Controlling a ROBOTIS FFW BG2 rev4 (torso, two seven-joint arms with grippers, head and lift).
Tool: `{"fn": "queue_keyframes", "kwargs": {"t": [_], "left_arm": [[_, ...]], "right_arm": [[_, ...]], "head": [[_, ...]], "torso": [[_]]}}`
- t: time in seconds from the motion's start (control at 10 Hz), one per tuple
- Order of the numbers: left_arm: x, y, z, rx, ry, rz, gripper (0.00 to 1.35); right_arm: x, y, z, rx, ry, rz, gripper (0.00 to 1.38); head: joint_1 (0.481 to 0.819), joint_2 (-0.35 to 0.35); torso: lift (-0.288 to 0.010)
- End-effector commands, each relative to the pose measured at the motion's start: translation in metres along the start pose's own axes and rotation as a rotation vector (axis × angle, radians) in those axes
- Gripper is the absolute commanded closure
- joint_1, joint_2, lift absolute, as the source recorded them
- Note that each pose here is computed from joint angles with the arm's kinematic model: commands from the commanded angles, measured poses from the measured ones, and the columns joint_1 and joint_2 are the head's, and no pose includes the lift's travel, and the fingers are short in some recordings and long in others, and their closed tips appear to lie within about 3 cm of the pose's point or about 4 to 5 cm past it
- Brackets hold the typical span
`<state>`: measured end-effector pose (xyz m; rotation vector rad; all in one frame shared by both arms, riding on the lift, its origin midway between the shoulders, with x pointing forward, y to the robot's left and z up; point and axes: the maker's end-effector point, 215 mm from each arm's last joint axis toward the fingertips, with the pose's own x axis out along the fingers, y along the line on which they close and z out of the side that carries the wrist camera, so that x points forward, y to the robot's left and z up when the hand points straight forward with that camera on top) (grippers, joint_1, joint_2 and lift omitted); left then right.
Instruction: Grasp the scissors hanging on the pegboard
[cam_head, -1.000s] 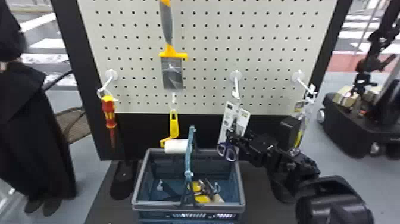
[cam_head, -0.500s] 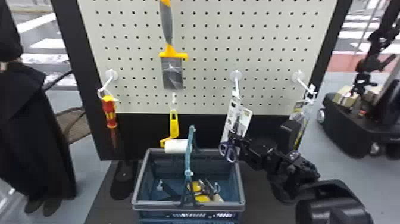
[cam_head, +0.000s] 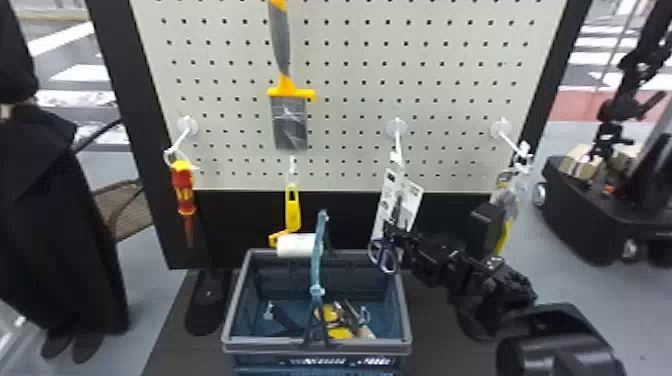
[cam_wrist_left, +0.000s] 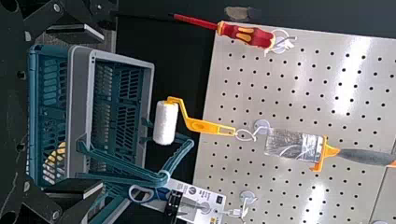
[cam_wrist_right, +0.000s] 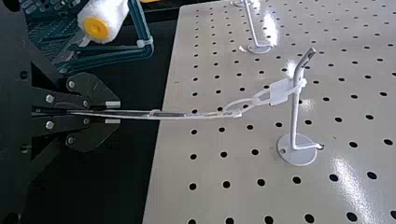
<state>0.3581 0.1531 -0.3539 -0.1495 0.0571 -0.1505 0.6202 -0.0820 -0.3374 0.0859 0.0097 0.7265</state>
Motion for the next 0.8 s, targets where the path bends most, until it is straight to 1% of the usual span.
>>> {"fn": "queue_keyframes", "kwargs": {"t": [0.0,0.7], "left_arm": [[0.0000,-0.0001,0.0000,0.001,0.000,0.000,0.20],[-0.0014,0.0000,-0.0011,-0.001,0.003,0.001,0.20]], "right_arm": [[0.0001,-0.0005,-0.0002,0.001,0.000,-0.001,1.28],[-0.0016,-0.0017,-0.0068,0.013,0.009,-0.006,1.28]], "head": [[0.549,0.000],[0.549,0.000]], "torso": [[-0.100],[-0.100]]}}
